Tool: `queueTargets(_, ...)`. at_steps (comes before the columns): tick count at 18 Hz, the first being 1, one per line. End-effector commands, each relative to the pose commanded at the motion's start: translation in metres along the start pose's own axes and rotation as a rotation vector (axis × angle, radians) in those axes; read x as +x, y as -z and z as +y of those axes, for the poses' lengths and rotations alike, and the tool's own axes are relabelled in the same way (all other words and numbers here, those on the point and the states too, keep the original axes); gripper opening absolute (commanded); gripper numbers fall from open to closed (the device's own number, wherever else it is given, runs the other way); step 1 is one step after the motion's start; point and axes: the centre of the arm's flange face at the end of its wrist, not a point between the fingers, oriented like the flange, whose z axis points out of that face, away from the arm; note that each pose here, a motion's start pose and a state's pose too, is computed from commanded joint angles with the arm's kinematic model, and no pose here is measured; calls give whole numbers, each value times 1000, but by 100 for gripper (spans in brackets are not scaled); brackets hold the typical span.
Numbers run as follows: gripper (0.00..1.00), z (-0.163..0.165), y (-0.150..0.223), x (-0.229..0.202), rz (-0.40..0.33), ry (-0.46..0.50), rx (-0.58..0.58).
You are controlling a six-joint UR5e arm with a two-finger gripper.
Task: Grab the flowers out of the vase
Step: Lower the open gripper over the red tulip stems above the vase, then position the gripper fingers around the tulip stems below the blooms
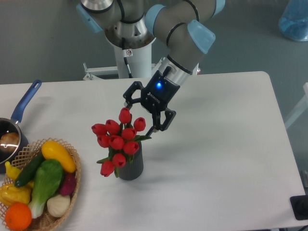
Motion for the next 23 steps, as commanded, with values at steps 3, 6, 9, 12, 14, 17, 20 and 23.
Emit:
queueTargets(3,100,-1,0,-3,-3,1,1)
queueTargets(6,100,-5,3,-6,-12,18,3)
queueTargets(9,100,-3,-2,-9,-16,27,5)
queueTargets(12,100,-8,-12,-6,-5,5,4)
queueTargets(14,100,-8,-15,-5,-5,-6,6)
queueTargets(17,100,-11,-21,-3,4,-22,4)
queueTargets(20,100,-12,-25,-2,11,-24,3)
queueTargets(23,100,-18,-27,-1,9,-55,9)
